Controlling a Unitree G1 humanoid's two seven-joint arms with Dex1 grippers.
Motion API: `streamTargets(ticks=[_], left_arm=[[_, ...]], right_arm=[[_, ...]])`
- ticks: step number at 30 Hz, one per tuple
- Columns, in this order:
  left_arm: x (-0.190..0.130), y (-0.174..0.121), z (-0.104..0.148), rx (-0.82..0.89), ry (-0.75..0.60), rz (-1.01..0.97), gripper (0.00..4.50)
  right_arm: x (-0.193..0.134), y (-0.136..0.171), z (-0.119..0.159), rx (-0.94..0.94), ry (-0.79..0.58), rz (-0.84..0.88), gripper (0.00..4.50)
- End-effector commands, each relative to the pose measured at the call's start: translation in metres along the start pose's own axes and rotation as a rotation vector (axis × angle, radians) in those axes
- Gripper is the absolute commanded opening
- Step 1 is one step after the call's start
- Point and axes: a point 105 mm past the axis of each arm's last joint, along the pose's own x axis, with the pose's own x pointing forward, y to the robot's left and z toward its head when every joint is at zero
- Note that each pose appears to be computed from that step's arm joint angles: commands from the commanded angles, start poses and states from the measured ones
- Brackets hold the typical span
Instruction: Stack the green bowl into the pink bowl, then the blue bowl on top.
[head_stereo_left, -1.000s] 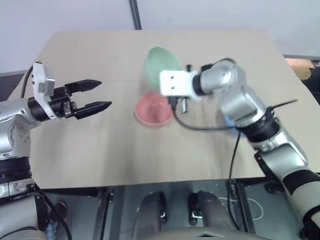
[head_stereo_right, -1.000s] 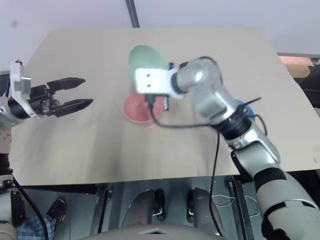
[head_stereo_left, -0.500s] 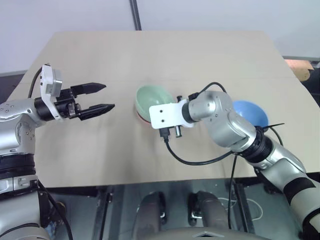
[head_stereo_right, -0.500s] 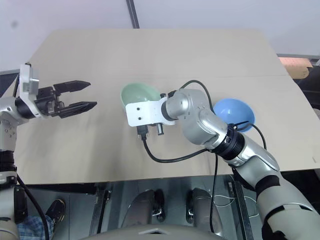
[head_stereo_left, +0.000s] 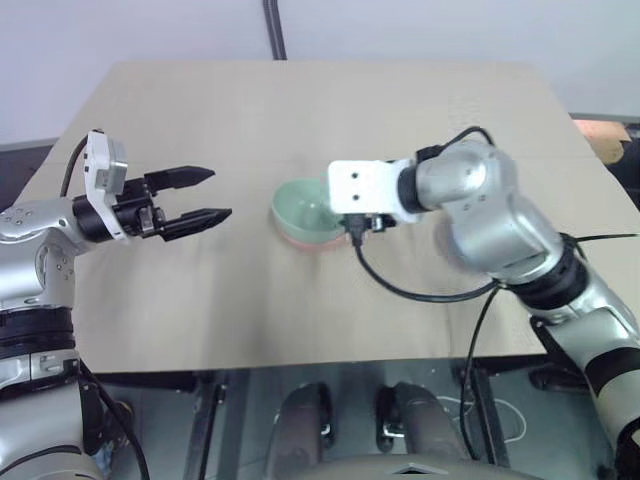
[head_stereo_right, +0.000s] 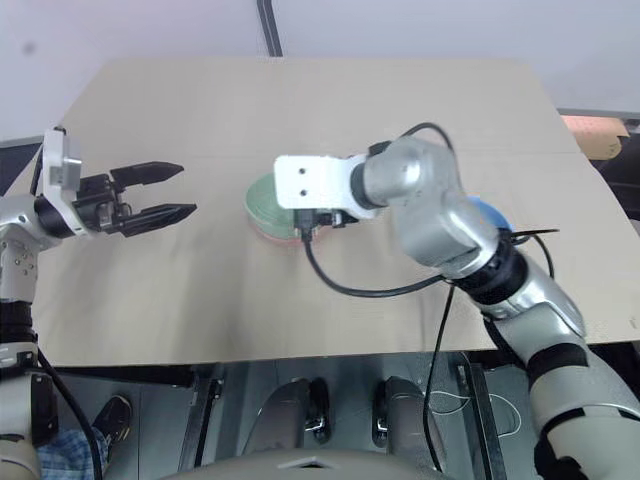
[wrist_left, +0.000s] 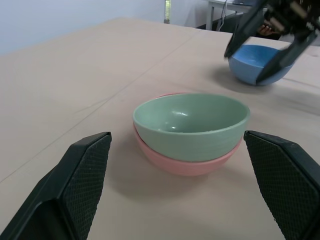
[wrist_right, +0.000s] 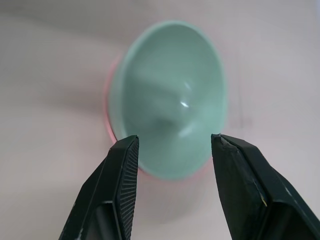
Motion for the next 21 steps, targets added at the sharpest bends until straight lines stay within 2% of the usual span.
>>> streamTargets(ticks=[1, 4, 10, 15, 21], left_arm=[[-0.004, -0.004, 0.013, 0.046, -0.033, -0.023, 4.50], [-0.004, -0.007, 0.015, 0.050, -0.051, -0.046, 4.50], [-0.001, -0.014, 0.026, 0.044, -0.140, -0.123, 4.50], [0.002, -0.020, 0.038, 0.039, -0.195, -0.193, 4.50], [0.004, -0.021, 0.057, 0.058, -0.246, -0.262, 4.50]], right_arm=[[-0.029, -0.010, -0.041, 0.116, 0.081, -0.124, 2.54], [-0.047, -0.007, -0.073, 0.175, 0.184, -0.174, 2.54], [-0.081, 0.026, -0.132, 0.333, 0.399, -0.171, 2.54], [-0.106, 0.037, -0.158, 0.409, 0.543, -0.214, 2.54], [-0.114, 0.045, -0.164, 0.454, 0.593, -0.223, 2.54]])
